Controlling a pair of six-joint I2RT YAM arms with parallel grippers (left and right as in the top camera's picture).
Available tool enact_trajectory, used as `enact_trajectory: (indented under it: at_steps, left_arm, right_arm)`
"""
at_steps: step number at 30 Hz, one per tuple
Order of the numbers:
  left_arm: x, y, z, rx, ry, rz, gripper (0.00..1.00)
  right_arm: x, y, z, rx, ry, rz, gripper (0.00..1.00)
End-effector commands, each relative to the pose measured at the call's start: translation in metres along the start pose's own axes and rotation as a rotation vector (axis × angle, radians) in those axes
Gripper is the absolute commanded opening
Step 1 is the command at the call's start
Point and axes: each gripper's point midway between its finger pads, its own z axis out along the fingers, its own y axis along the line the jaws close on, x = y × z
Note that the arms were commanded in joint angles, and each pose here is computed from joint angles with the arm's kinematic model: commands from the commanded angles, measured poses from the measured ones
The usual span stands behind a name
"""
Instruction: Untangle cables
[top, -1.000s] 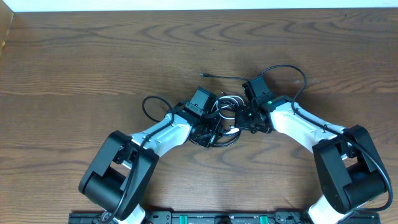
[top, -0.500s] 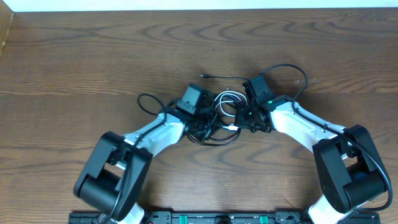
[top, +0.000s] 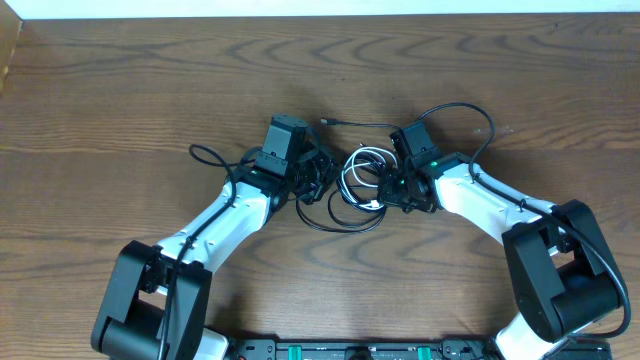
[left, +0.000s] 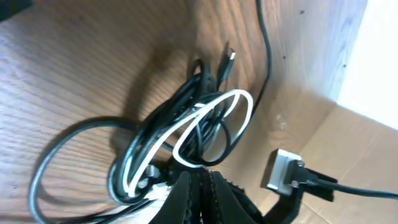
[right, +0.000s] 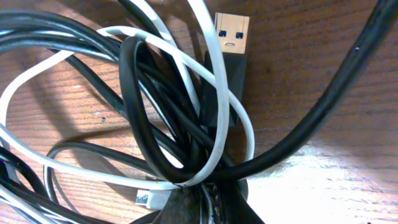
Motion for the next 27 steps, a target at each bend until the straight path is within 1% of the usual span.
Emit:
enact_trajectory:
  at_steps: [1, 3, 4, 6, 7, 8, 11, 15, 16, 17, 18, 19, 22, 24, 27]
  left_arm:
    - [0.001, 0.012, -0.002, -0.052, -0.008, 0.021, 0.08]
    - [0.009, 0.031, -0.003, -0.133, 0.013, -0.008, 0.09]
    - [0.011, 0.036, -0.003, -0.151, 0.018, -0.013, 0.14]
    - [0.017, 0.047, -0.003, -0.202, 0.022, -0.021, 0.31]
    - [0.018, 0.052, -0.003, -0.223, 0.018, -0.021, 0.35]
    - [0.019, 0.055, -0.003, -0.240, 0.012, -0.019, 0.35]
    - [0.023, 0.059, -0.001, -0.261, 0.005, -0.004, 0.35]
    - [0.031, 0.060, 0.002, -0.267, 0.013, -0.024, 0.35]
    - [0.031, 0.060, 0.002, -0.268, 0.012, -0.040, 0.26]
    - [0.031, 0.061, 0.002, -0.271, 0.008, -0.059, 0.15]
    - [0.031, 0.062, 0.003, -0.276, 0.004, -0.078, 0.09]
    - [0.030, 0.064, 0.004, -0.282, 0.002, -0.092, 0.08]
    - [0.031, 0.074, 0.011, -0.315, 0.003, -0.128, 0.08]
    - [0.034, 0.077, 0.017, -0.326, 0.007, -0.142, 0.11]
    - [0.036, 0.068, 0.029, -0.279, 0.019, -0.117, 0.11]
  right_arm:
    - [0.029, -0.036, 0.026, 0.120, 0.092, 0.015, 0.01]
    - [0.029, -0.036, 0.026, 0.121, 0.092, 0.015, 0.01]
    - [0.029, -0.036, 0.026, 0.121, 0.092, 0.015, 0.01]
    - [0.029, -0.036, 0.026, 0.120, 0.092, 0.015, 0.01]
    - [0.029, -0.036, 0.026, 0.120, 0.092, 0.015, 0.01]
    - [0.029, -0.036, 0.026, 0.120, 0.092, 0.015, 0.01]
    - [0.029, -0.036, 0.026, 0.120, 0.092, 0.015, 0.01]
    - [0.029, -0.036, 0.026, 0.120, 0.092, 0.015, 0.01]
    - [0.029, -0.036, 0.026, 0.120, 0.092, 0.015, 0.01]
    - [0.029, -0.036, 0.026, 0.120, 0.092, 0.015, 0.01]
    - [0.029, -0.036, 0.026, 0.120, 0.092, 0.015, 0.01]
    - [0.029, -0.036, 0.026, 0.120, 0.092, 0.015, 0.01]
    - [0.029, -0.036, 0.026, 0.120, 0.092, 0.015, 0.01]
    - [0.029, -0.036, 0.026, 0.120, 0.092, 0.015, 0.01]
    - [0.029, -0.036, 0.026, 0.120, 0.092, 0.015, 0.01]
